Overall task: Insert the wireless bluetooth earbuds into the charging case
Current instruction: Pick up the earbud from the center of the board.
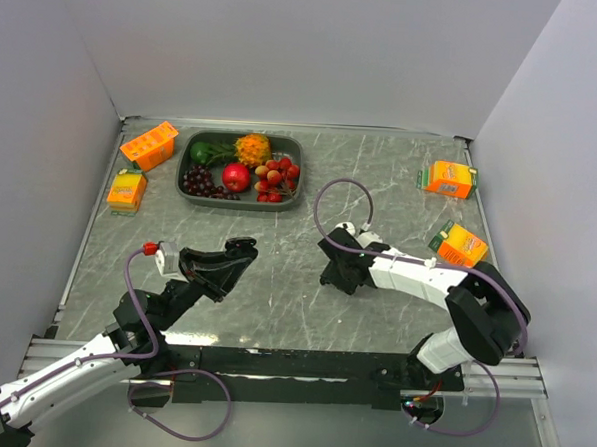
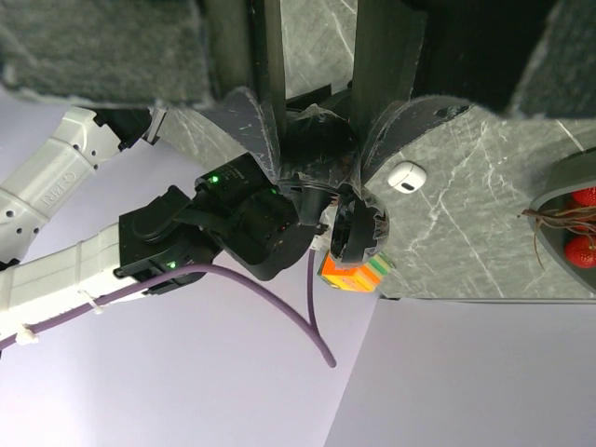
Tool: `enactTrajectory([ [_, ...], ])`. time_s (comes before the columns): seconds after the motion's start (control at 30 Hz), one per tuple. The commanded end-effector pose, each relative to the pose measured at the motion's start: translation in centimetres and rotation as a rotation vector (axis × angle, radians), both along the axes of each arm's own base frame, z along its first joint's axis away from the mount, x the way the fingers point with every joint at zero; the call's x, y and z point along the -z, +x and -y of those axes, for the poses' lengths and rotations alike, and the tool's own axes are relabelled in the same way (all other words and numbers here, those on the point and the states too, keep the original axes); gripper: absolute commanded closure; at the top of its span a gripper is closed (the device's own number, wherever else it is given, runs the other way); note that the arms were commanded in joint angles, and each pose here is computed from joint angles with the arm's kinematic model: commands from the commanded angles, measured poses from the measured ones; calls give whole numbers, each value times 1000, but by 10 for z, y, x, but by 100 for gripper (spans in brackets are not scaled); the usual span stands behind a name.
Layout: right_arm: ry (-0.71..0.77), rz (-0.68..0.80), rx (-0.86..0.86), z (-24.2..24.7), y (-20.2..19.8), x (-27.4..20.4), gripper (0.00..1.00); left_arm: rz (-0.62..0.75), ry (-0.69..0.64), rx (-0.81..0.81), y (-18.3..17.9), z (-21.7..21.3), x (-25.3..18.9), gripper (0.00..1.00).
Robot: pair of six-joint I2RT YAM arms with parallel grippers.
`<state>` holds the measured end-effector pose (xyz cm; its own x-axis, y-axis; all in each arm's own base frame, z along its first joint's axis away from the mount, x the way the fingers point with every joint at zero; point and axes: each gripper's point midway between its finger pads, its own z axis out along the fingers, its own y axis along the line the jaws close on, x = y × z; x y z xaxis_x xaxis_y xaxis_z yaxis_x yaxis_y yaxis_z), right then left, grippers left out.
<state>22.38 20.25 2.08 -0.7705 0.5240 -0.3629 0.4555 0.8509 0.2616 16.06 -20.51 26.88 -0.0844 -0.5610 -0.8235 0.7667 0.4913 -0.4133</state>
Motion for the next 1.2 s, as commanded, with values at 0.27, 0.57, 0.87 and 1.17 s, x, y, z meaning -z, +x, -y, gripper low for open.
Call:
enactTrajectory([
  [0.27,-103,198,-360,1,15,-64,58,31,-32,-4,-2,-3,-12,99],
  [0.57,-79,246,-641,-13,31,-49,84,32,-27,1,-3,-4,-14,99],
  [0.87,-93,181,-701,-11,29,-21,69,25,-19,1,-2,-2,-11,99],
  [1.17,-103,155,-712,-9,24,-8,65,23,-19,6,-2,-1,-11,99],
])
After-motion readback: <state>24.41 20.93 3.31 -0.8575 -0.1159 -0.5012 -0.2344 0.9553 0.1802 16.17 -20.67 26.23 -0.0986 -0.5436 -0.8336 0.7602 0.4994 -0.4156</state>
